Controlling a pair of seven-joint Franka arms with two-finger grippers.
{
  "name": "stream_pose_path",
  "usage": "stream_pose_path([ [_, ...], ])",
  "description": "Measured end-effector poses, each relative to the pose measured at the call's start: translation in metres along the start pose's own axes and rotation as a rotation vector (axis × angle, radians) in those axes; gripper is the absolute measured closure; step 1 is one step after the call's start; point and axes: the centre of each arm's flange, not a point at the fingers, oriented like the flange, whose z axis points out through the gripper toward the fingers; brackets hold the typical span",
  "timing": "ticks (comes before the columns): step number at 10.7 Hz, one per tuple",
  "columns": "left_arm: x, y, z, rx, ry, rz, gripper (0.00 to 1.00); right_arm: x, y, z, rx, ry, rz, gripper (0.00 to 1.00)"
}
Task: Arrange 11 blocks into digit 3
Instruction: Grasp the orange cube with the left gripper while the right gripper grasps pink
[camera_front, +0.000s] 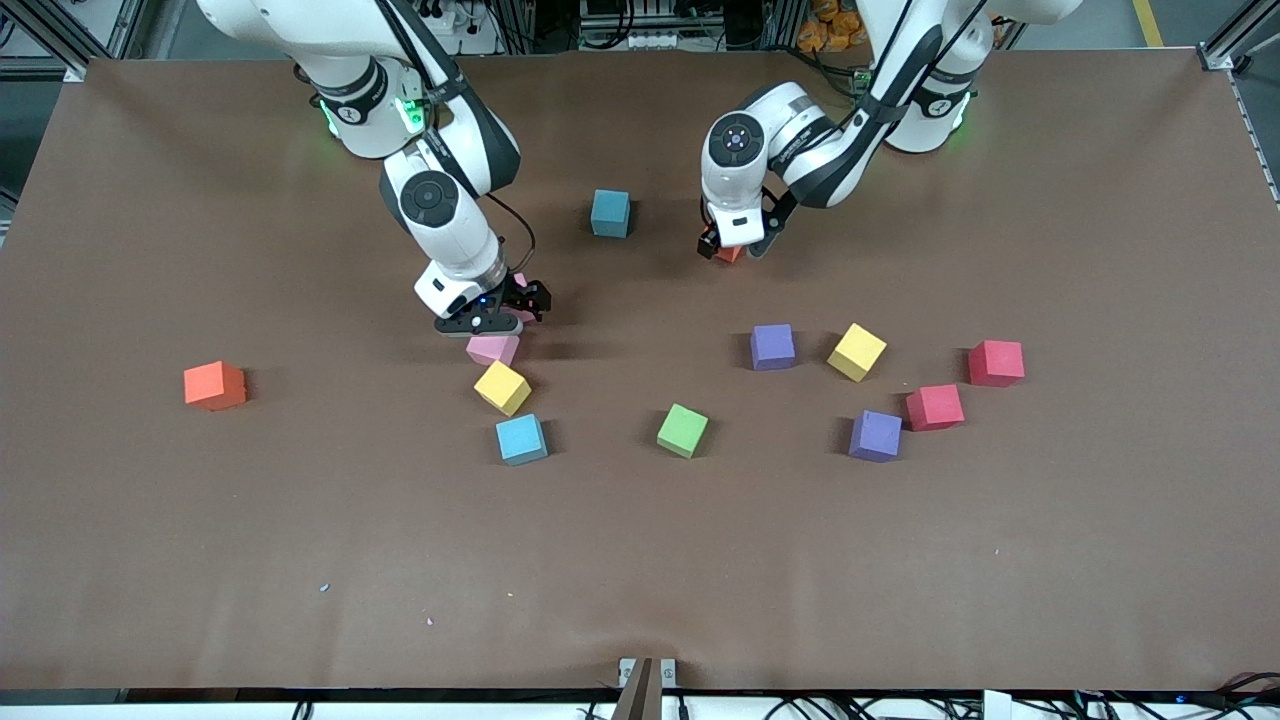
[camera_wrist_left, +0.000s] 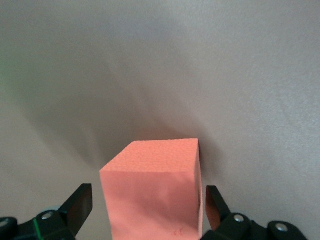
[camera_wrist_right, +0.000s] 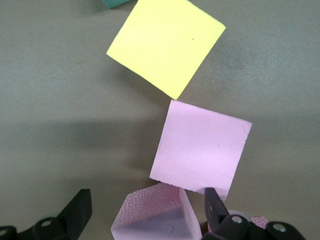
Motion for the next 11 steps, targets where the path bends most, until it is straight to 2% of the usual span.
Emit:
stream_pose_path([
  [2,0.004,0.002,0.004,-0.001,0.002,-0.009,0.32,-0.004,0.002,0.003,-0.008,-0.013,-0.036,0.0],
  [3,0.004,0.004,0.002,-0.006,0.001,-0.039,0.4,-0.008,0.005,0.006,-0.014,-0.021,-0.057,0.0],
  [8,0.012,0.027,-0.031,-0.088,-0.025,-0.336,0.4,-0.02,0.007,0.012,-0.023,-0.043,-0.115,0.0],
  [11,-0.01,0.034,-0.048,-0.123,-0.05,-0.505,0.41,-0.03,-0.005,0.014,-0.025,-0.049,-0.147,0.0],
])
